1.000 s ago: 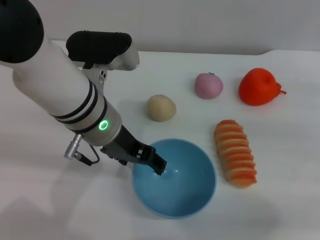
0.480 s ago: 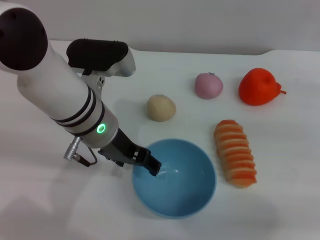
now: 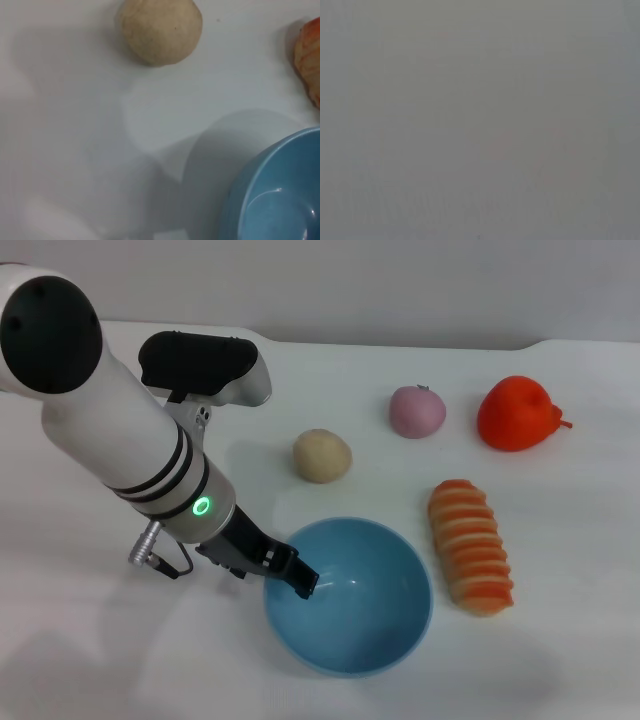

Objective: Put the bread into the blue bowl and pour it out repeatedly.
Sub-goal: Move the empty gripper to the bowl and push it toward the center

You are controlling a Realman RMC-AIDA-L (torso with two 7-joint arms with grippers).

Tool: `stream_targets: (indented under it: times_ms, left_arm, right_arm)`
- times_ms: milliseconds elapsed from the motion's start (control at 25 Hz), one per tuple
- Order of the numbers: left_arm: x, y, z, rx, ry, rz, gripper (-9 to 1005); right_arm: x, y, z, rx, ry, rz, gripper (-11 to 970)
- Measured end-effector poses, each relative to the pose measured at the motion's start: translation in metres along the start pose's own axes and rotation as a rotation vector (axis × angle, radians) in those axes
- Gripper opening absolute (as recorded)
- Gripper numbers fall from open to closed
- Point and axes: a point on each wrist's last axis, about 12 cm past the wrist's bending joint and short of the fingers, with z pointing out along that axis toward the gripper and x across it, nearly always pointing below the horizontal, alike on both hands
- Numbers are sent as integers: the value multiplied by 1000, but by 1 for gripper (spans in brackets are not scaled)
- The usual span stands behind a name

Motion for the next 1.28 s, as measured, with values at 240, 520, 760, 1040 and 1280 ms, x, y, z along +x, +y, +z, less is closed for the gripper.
stream_targets:
  times_ms: [240,520,760,1040,1280]
  left_arm:
    - [-1,-3,2,2,4,18,860]
    - [-1,-7,8,26,22,20,860]
    - [0,-9,11,54,19,21,861]
    - [1,-12,18,71,52,17,811]
    - [-1,-16,19,89,50,17,621]
  right_arm:
    - [0,0,0,0,0,8,444]
    - [0,0,0,0,0,9,444]
    - [-1,-1,0,1,-2,6,444]
    - [-1,-3,0,5,-3,1,444]
    - [-2,-6,-1,9,-5,-5,444]
